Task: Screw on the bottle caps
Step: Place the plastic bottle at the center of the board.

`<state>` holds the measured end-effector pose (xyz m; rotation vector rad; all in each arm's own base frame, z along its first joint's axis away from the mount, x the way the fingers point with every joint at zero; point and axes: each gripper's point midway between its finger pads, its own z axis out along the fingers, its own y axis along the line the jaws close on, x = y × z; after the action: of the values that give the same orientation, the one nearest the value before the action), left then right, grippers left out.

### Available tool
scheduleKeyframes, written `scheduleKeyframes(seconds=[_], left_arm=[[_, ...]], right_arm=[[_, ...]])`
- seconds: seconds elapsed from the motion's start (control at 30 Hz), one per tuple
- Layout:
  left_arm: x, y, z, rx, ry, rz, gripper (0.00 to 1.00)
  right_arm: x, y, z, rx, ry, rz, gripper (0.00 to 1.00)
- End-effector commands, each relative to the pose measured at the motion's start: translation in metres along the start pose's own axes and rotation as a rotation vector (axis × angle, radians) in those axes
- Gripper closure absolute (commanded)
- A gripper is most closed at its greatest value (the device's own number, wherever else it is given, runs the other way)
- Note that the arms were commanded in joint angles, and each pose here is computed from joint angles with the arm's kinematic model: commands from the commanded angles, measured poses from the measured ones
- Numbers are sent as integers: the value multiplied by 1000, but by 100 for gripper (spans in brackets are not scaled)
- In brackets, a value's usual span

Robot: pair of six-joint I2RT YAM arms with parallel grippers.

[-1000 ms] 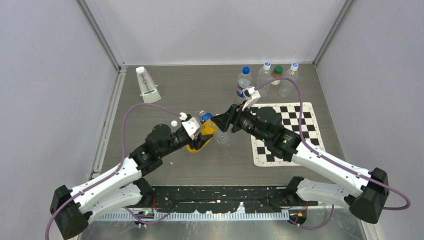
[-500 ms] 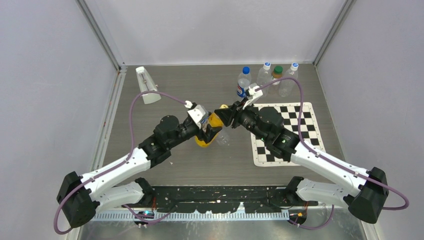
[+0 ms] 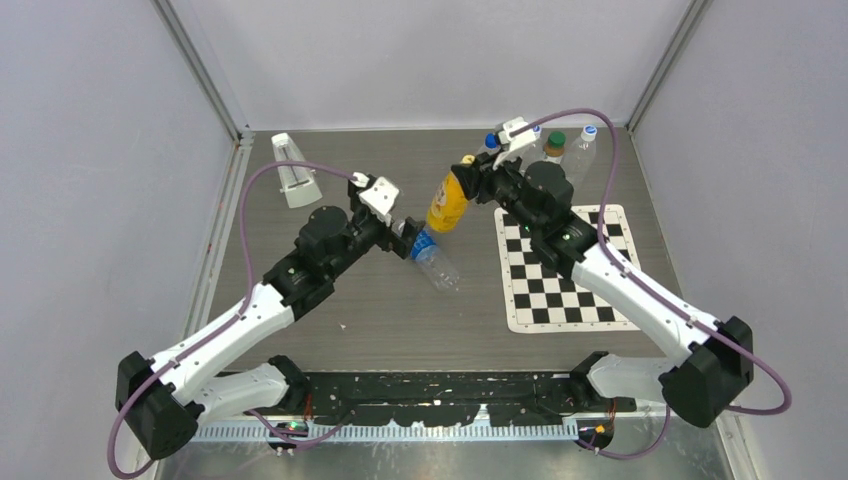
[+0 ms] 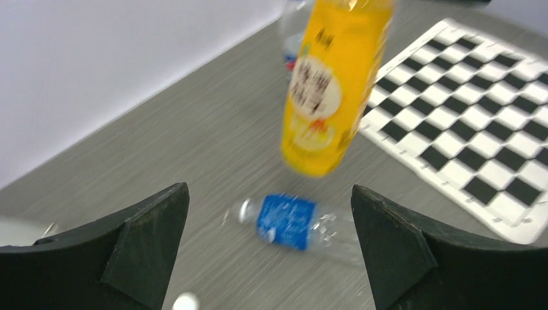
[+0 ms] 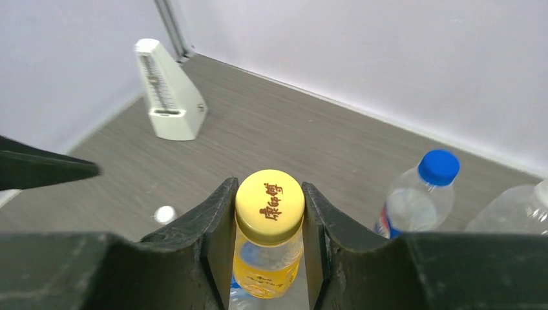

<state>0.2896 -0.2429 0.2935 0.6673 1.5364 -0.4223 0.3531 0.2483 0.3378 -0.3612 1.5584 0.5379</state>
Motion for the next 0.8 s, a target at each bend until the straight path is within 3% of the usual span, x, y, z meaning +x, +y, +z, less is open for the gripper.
scheduleKeyframes(seconds=[0.0,0.3,0.57,0.77], left_arm=[[26,45,-27,-196,150,34,0],[79,58,-50,-262,228,135,0],[82,56,-48,-247,214,155,0],[83,55,-48,-238,210,160,0]], right_arm=[[-22,-15,30,26,-64,-192,94],[27,-41,98,66,-8,-213,94],[67,-49,117,98,12,-152,93],[82,-50,115,96,31,-139,77]])
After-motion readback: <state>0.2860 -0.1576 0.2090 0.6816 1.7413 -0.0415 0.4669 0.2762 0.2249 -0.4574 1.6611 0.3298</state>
